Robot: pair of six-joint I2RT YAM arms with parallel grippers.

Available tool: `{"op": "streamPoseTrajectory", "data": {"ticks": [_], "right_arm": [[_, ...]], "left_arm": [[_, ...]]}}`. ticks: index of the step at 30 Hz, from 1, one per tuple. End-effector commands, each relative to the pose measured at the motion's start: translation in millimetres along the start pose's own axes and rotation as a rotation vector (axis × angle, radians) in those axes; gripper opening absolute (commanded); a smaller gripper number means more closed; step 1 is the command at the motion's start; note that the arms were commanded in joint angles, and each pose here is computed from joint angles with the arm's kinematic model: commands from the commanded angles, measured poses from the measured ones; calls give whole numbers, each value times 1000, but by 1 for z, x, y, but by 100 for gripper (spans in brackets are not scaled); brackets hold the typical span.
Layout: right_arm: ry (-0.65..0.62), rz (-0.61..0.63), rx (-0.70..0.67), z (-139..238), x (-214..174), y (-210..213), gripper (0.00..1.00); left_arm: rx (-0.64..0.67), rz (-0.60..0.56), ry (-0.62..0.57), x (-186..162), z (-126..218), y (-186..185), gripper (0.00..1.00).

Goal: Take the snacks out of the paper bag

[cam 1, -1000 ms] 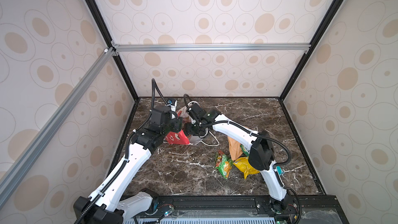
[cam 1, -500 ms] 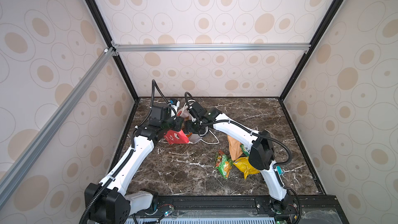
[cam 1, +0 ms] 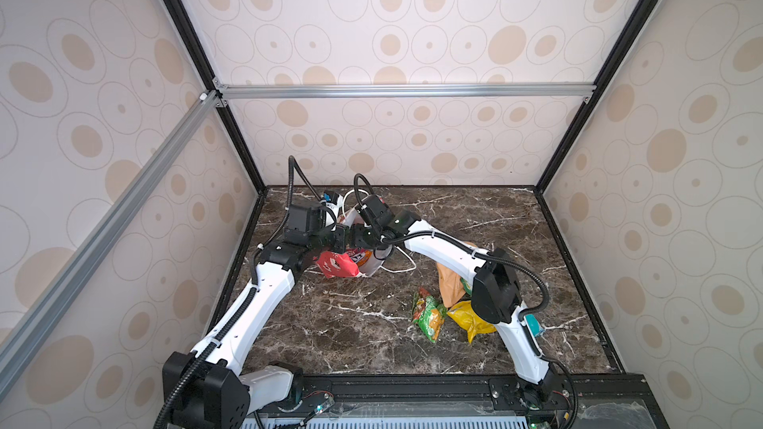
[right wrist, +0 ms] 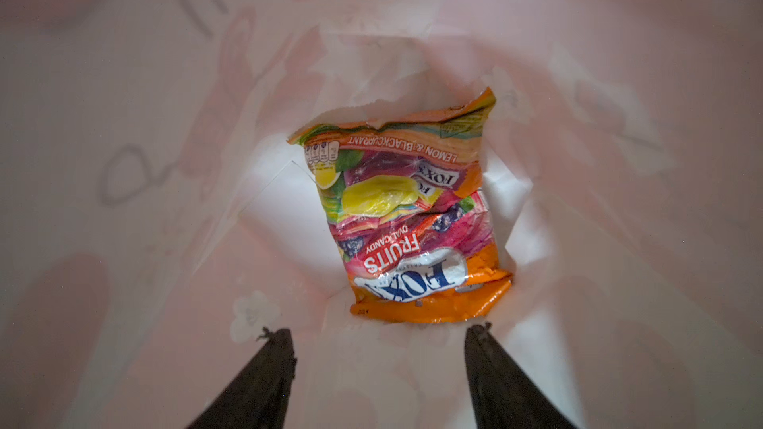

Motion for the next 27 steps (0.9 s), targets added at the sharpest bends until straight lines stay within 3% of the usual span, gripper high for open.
{"op": "streamPoseTrajectory", "data": {"ticks": [1, 14, 22, 27], "right_arm": [[-14, -7, -22, -27, -11, -10, 68], [-122, -36, -16, -50, -33, -36, 84], [-124, -306, -117, -66, -24, -67, 84], [-210, -315, -189, -70, -16, -72, 84]], "left_arm": [[-55, -7, -4, 2, 1, -5, 0], [-87, 28, -20, 15, -1, -10, 0], [-336, 58, -5, 14, -8, -27, 0], [-395, 80, -1, 12, -9, -35, 0]]}}
Point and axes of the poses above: each gripper's point midway between its finger pads, its own z axis back along the fingers, its own y axis along the line the jaws close on, x = y × z, the point moved 9 cm from there along z, back along the fingers, and after that the axes turned 5 degrees about z, right-handed, at the moved point
